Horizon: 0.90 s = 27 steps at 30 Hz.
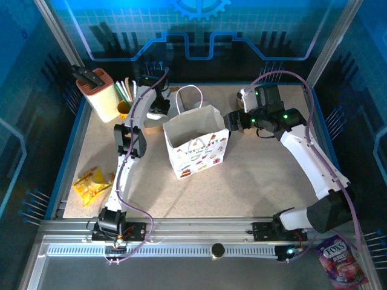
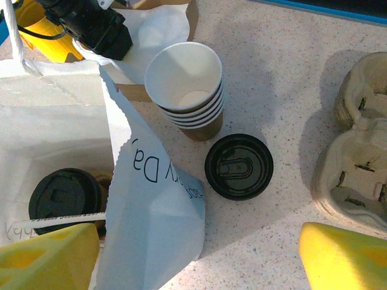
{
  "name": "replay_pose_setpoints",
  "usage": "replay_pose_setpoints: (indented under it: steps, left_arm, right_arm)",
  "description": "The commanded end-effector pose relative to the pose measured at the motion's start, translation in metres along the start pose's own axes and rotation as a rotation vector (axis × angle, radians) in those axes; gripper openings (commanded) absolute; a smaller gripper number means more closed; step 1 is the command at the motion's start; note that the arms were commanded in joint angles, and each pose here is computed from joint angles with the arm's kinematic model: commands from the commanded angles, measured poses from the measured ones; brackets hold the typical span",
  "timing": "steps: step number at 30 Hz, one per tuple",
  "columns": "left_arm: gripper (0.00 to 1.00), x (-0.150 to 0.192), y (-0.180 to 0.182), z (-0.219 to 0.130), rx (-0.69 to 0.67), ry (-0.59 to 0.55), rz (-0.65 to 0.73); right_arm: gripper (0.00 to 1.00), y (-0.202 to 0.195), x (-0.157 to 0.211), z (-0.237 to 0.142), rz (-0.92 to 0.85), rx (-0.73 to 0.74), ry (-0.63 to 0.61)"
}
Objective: Pack the takeout coffee
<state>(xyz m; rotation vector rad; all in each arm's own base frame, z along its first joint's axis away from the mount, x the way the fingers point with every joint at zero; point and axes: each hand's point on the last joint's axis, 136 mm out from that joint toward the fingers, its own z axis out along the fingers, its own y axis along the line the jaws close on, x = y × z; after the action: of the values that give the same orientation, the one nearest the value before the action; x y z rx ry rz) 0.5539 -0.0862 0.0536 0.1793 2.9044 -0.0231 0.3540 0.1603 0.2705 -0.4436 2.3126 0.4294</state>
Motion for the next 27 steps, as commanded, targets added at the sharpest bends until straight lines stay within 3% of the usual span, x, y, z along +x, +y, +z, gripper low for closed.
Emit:
replay_pose_setpoints:
  steps: [1,14,27]
  left_arm:
    - [0.18,-0.008,0.002,-0.038,0.011,-0.057,-0.011]
    - [0.05,-0.011,-0.001,-0.097,0.029,-0.133,-0.014]
    - [0.03,0.015,-0.018,-0.168,-0.035,-0.148,0.056]
  right_arm:
    - [0.87,0.007,-0.004,-0.004,-0.024,-0.014,-0.005]
    - [0.88,0.006,-0.005,-0.005,-0.027,-0.006,-0.004]
    - [0.88,0.005,-0.001,-0.002,-0.034,-0.007,0.012]
